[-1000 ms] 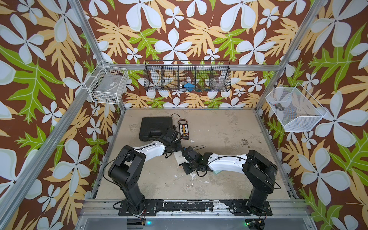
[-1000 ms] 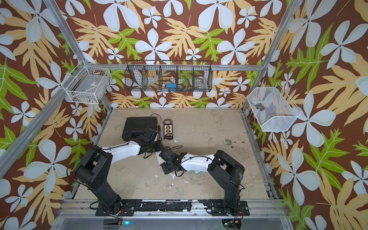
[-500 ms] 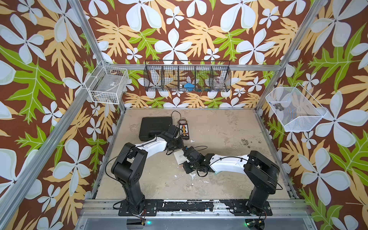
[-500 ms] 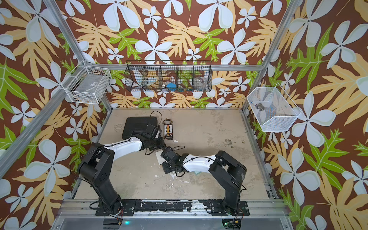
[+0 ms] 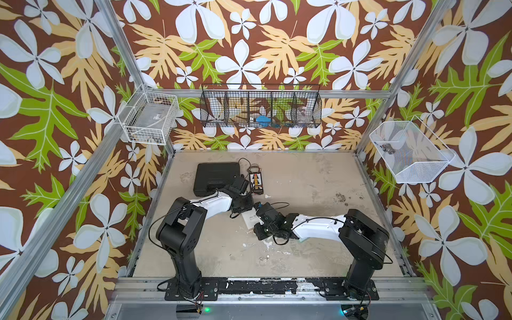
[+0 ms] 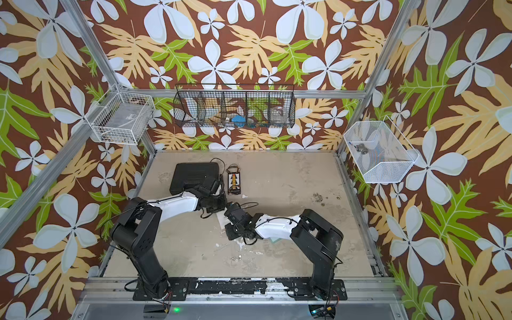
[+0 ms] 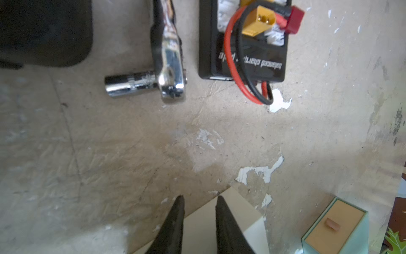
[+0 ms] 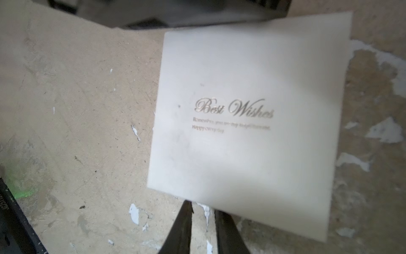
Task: Take out the earrings from the drawer-style jewelry box
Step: Close the drawer of the jewelry box.
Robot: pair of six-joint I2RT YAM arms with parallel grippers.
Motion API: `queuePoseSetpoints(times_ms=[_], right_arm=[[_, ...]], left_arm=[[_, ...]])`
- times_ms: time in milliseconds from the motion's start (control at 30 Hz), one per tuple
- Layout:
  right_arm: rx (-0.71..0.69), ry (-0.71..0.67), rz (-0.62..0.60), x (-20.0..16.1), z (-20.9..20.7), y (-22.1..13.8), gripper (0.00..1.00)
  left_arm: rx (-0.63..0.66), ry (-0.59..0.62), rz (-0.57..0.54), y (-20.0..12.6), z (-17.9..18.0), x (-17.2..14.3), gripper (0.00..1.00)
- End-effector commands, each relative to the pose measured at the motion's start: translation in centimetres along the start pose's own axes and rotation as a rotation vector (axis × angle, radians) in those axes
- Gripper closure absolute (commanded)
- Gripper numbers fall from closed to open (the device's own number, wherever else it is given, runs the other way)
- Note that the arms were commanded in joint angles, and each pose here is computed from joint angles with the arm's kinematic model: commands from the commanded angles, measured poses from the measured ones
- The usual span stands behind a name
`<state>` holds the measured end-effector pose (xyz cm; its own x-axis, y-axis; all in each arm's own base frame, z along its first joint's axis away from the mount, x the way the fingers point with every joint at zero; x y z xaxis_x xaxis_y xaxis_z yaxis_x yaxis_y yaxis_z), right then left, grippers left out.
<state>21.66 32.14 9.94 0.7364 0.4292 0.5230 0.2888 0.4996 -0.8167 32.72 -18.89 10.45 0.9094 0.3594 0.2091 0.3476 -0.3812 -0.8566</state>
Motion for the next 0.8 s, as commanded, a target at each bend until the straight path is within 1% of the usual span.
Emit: queuePoseSetpoints(times_ms=[0, 167, 267, 400, 467, 600, 667, 767], right_arm=[[0.010, 0.016, -0.043, 0.8, 0.2, -0.2, 0.77], [0.016, 0.027, -0.056, 1.1, 0.3, -1.0, 0.77], [0.002, 0.034, -0.079, 1.1, 0.2, -2.5, 0.77], [-0.038, 0.077, -0.126, 1.2, -0.7, -5.9, 0.74], [-0.071, 0.115, -0.147, 1.0, -1.5, -7.9, 0.72], [-0.114, 0.257, -0.175, -0.1, -4.5, -11.8, 0.71], [-0.127, 0.344, -0.158, -1.3, -6.2, -12.9, 0.71], [-0.131, 0.476, -0.111, -3.9, -8.4, -14.0, 0.69]], left_arm=[[-0.006, 0.016, 0.026, 0.0, 0.0, -0.4, 0.72], [0.002, 0.022, -0.009, -0.6, -0.1, 0.0, 0.72], [0.003, 0.024, -0.053, -1.7, -0.5, 0.5, 0.71], [-0.026, 0.023, -0.120, -3.8, -1.6, 1.3, 0.68], [-0.066, 0.015, -0.127, -4.8, -2.2, 1.3, 0.66], [-0.190, 0.016, -0.109, -6.3, -3.8, 0.3, 0.64], [-0.248, 0.040, -0.093, -6.8, -5.2, -0.6, 0.62], [-0.312, 0.070, -0.048, -6.6, -6.9, -2.0, 0.58]])
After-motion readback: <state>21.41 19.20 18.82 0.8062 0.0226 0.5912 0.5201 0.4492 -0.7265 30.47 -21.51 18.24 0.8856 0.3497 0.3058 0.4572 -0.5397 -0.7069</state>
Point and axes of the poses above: each gripper's point midway between its finger pads, its own y axis out along the fingers, its own z axis along the line the jaws close on, x = y × z, the point moved 8 cm from there along -y, back along the fingers, and after that the axes turned 9 degrees about -y, right-handed, at the moved point
